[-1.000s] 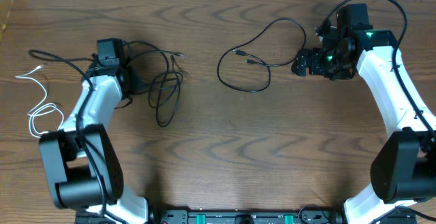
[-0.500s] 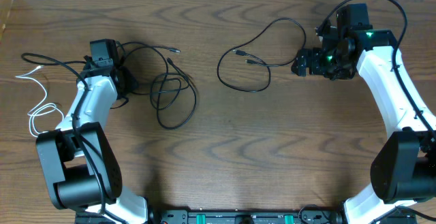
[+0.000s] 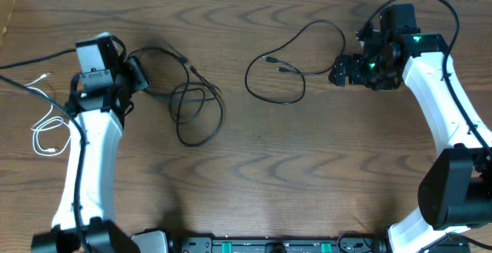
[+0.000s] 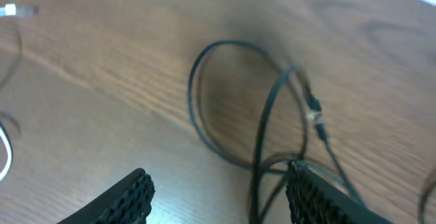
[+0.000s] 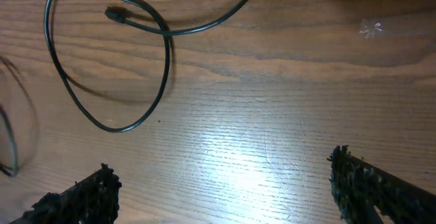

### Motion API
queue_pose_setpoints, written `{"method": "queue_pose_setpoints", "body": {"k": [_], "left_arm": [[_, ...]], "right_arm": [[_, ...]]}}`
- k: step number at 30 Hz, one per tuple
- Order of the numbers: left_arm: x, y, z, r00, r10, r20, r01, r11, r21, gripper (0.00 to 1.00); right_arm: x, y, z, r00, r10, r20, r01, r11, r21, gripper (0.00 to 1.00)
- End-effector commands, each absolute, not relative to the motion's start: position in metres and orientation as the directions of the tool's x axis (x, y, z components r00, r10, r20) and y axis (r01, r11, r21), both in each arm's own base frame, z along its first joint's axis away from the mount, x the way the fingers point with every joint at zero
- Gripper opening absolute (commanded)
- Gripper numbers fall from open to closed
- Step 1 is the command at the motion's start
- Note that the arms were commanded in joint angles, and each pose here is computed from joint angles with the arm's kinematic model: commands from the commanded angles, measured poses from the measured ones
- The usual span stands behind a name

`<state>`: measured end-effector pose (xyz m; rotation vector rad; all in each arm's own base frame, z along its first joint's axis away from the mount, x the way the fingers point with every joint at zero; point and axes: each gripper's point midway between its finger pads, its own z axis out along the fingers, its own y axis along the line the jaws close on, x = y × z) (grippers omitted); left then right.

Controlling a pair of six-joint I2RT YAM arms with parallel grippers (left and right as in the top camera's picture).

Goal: Untangle cables

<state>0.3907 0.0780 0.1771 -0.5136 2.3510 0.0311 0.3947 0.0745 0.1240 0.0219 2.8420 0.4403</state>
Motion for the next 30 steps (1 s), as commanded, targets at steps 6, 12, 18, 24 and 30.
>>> {"method": "queue_pose_setpoints", "body": {"k": [6, 12, 18, 24, 30], "left_arm": [[0.390, 0.070, 0.144, -0.750, -0.319, -0.579, -0.325, 0.941, -0.098, 0.56], [0.396, 0.060, 0.149, -0.760, -0.240, -0.604, -0.247, 0.966, -0.073, 0.56], [0.402, 0.020, 0.170, -0.749, -0.065, -0.659, -0.059, 0.998, -0.031, 0.57], [0.406, -0.004, 0.223, -0.625, -0.018, -0.781, 0.008, 1.000, -0.029, 0.57], [0.394, -0.050, 0.247, -0.576, 0.048, -0.816, 0.123, 0.992, -0.029, 0.57]], "right_arm": [[0.392, 0.077, 0.124, -0.966, 0.046, -0.254, -0.035, 0.951, 0.306, 0.97], [0.390, 0.076, 0.123, -0.969, 0.046, -0.245, -0.032, 0.951, 0.306, 0.97], [0.390, 0.076, 0.123, -0.968, 0.046, -0.245, -0.032, 0.951, 0.306, 0.97], [0.389, 0.076, 0.123, -0.970, 0.046, -0.239, -0.030, 0.952, 0.306, 0.97], [0.392, 0.077, 0.124, -0.967, 0.047, -0.251, -0.033, 0.951, 0.306, 0.97]]}}
